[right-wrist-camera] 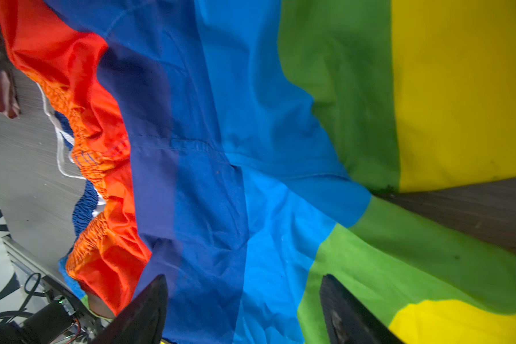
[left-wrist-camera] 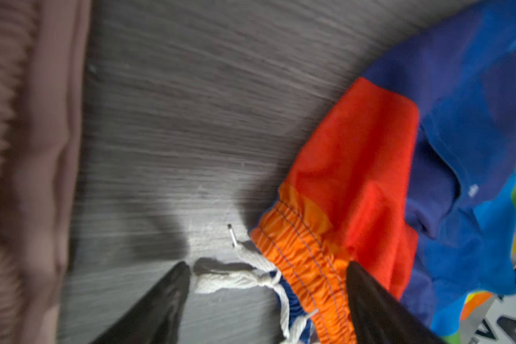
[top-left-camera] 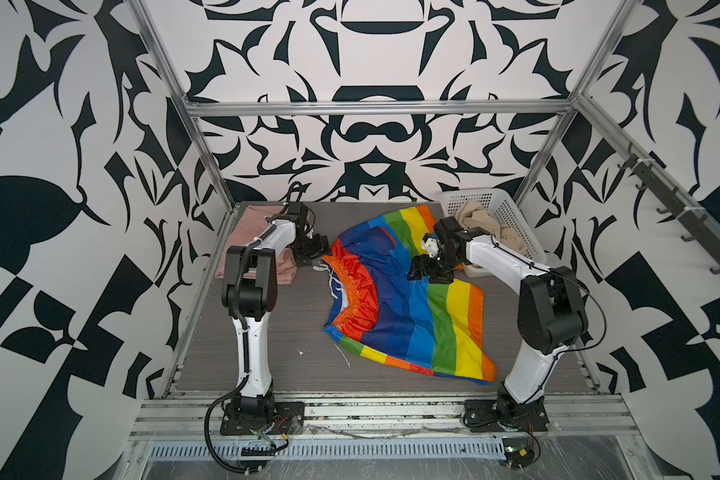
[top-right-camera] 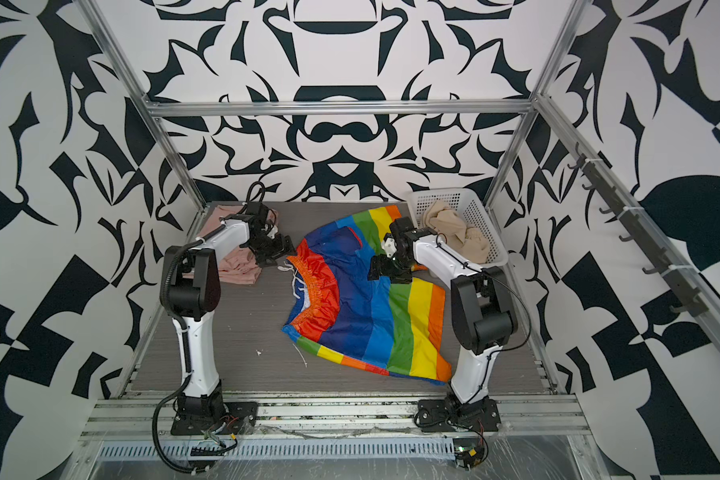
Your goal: Fold and stack the shorts
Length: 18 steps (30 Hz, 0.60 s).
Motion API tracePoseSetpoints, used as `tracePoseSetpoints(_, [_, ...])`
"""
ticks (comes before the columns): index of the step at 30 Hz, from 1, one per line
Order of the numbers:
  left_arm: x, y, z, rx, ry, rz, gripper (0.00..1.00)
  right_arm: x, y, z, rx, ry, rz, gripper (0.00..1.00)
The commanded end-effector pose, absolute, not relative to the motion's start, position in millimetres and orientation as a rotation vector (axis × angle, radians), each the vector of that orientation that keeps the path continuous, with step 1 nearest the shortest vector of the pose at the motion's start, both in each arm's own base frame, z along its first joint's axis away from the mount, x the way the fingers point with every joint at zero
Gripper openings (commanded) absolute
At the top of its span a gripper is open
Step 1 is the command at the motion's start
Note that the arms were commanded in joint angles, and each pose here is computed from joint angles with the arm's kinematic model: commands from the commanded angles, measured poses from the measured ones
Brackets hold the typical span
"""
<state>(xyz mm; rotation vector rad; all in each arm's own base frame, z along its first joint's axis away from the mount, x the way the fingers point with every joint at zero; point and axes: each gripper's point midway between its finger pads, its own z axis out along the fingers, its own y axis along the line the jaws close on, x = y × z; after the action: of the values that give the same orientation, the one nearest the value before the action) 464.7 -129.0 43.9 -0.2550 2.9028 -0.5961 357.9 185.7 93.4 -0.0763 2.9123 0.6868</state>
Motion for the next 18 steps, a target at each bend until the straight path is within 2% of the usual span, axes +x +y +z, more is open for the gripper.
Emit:
tracePoseSetpoints(1, [461,-126,35,-0.224,2.951,-0.559,0.71,367,193,120,-0.066,2.831,0.762,0.83])
tracePoseSetpoints(6, [462,-127,27,-0.209,2.958,-0.54,0.62,367,194,124,-0.054,2.822,0.773,0.82])
tracePoseSetpoints(15, [464,-141,15,-0.174,2.962,-0.537,0.66,366,198,120,-0.033,2.821,0.819,0.82])
tracePoseSetpoints(17, [464,-144,13,-0.161,2.966,-0.539,0.65,365,199,117,-0.028,2.825,0.826,0.82])
tracePoseSetpoints(18, [463,-147,11,-0.151,2.969,-0.539,0.61,366,199,116,-0.023,2.827,0.829,0.82])
